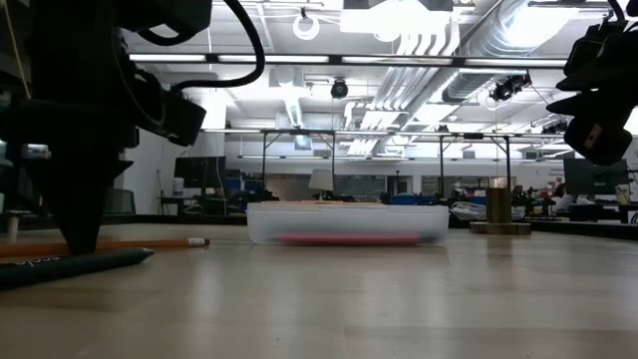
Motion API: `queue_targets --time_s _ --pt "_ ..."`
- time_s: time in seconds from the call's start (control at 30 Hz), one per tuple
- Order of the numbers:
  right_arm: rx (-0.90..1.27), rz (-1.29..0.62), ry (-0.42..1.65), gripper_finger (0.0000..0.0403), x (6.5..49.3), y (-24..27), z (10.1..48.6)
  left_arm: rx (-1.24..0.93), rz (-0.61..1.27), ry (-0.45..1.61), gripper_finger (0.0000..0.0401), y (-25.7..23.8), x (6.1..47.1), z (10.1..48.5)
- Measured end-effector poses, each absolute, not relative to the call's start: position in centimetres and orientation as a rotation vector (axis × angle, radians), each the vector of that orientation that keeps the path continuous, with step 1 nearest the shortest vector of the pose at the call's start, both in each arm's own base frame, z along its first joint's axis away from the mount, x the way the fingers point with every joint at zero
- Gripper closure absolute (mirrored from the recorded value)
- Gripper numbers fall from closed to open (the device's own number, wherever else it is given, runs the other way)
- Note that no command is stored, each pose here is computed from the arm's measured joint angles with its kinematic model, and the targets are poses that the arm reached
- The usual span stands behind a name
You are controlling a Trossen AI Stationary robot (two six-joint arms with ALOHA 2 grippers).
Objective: Pick & place school supplies into a supply box
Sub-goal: Put the yellow pen into the container
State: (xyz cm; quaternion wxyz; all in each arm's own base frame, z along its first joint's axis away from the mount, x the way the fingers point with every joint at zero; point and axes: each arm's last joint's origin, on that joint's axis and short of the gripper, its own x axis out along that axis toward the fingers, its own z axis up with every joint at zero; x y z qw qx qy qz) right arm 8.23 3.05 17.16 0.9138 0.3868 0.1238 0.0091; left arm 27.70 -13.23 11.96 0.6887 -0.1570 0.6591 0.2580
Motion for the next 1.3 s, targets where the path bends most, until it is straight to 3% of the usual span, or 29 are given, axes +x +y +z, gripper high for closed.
queue_targets --time_s 0.33,1.3 --pt "0.797 0.019 0.255 0.0325 8.2 3.1 17.2 -0.345 0.583 1.472 0.0381 -13.2 27.7 12.0" --pt "0.793 0.019 0.255 0.0325 8.2 3.0 17.2 -0.384 0.57 1.415 0.0382 -12.9 27.2 14.0"
